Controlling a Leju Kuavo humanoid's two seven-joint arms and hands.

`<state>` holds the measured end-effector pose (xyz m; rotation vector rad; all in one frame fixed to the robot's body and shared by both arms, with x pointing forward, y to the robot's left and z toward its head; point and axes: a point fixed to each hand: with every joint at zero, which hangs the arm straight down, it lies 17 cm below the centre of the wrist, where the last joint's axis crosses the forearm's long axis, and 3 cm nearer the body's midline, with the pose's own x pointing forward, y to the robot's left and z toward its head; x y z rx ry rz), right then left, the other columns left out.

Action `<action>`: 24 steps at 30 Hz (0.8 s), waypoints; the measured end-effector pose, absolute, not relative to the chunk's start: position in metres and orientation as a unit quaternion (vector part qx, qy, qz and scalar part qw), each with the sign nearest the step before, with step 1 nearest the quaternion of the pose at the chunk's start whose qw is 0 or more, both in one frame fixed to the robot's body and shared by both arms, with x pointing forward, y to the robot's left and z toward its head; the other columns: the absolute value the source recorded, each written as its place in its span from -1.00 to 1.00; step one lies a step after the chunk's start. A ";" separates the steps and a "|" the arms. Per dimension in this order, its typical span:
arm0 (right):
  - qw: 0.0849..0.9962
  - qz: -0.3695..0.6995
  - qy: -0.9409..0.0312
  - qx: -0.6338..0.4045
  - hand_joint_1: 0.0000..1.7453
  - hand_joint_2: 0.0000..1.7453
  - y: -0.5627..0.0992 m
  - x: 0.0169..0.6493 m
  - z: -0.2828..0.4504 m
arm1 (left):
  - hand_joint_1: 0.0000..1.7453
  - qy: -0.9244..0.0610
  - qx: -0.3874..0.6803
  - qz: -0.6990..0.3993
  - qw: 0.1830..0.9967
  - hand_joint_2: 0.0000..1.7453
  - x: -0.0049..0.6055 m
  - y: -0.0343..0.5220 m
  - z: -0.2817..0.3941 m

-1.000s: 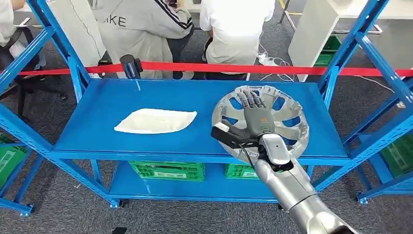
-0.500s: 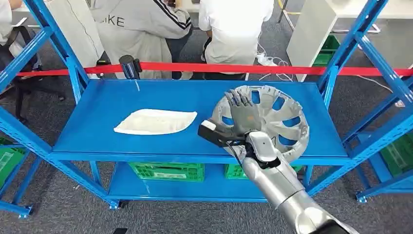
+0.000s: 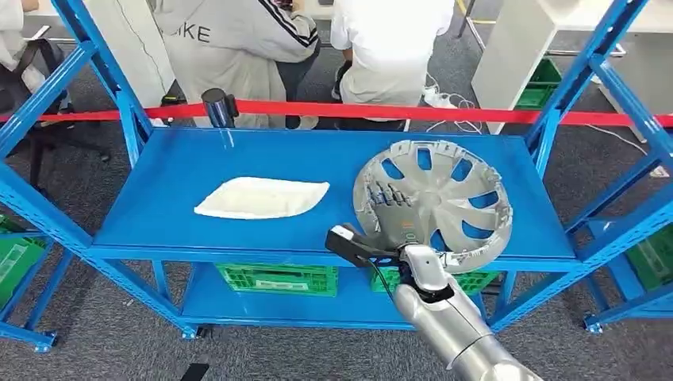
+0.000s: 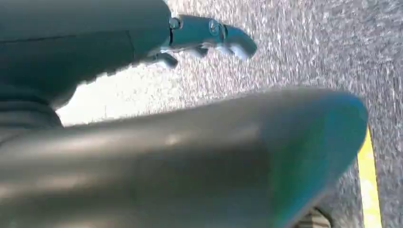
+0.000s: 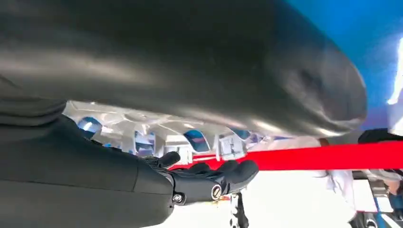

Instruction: Take the parts from the cabinet and place them on the table.

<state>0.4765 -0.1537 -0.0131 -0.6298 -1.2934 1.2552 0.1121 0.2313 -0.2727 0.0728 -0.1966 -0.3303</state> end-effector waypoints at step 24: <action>0.582 0.546 -0.537 -0.272 -1.00 -1.00 -0.153 0.454 -0.026 | -1.00 -0.097 0.025 -0.169 0.980 -1.00 0.108 0.225 -0.273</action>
